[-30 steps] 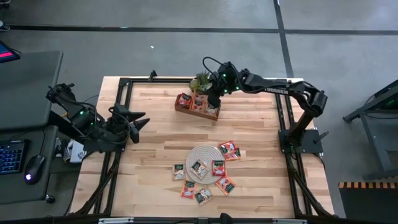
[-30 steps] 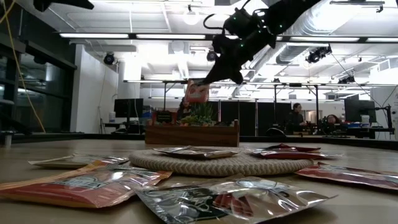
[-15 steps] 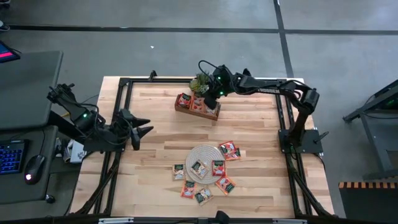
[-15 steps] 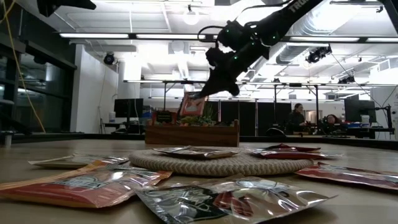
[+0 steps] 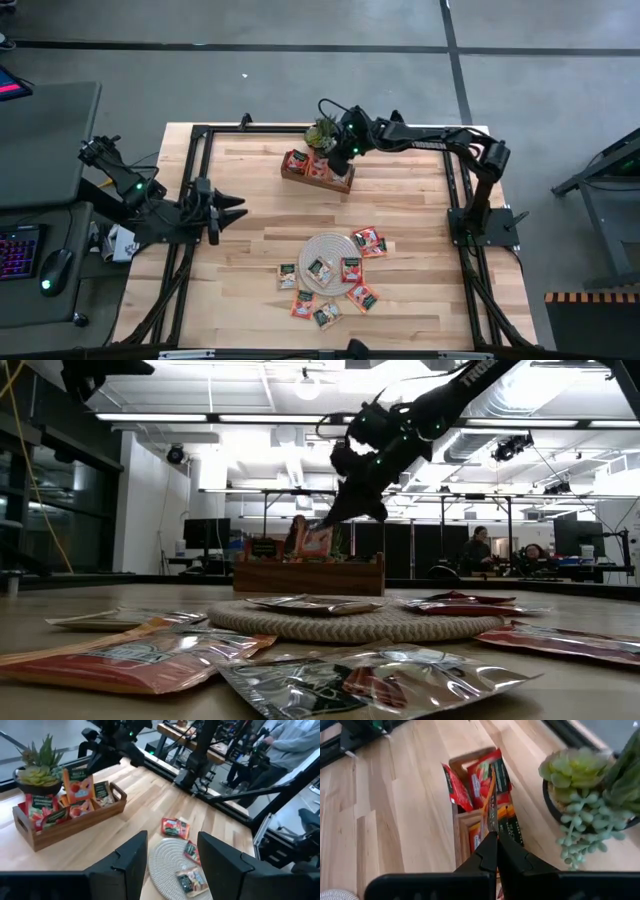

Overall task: Pick & Place Tea
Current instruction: Put the orange tea bag into the middle section of the wooden organizer

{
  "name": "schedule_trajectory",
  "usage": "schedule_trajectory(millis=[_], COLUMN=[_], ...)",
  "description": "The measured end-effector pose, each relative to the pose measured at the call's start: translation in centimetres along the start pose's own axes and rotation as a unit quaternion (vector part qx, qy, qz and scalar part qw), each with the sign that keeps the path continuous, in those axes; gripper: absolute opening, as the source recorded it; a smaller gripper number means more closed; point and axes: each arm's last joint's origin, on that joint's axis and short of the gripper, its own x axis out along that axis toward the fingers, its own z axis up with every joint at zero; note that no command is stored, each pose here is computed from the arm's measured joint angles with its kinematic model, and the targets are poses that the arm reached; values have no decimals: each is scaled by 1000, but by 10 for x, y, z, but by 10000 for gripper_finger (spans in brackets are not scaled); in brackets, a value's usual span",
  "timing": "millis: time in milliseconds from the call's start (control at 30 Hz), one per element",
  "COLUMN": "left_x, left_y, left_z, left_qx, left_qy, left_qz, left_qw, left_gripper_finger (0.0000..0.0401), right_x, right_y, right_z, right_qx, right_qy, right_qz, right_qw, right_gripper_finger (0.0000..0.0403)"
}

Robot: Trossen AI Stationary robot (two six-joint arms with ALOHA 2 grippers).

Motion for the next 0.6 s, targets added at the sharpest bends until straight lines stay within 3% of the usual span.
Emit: schedule_trajectory(millis=[600], left_x=[-2], left_y=[2], left_z=[1], left_qx=[-6], left_qy=[-3], left_qz=[-3], left_qw=[1000], left_gripper_finger=[172], right_x=[26], right_y=[-3], right_z=[-17], right_qx=[36], right_qy=[42], right_qz=[1], right_qw=[998], right_gripper_finger=[0])
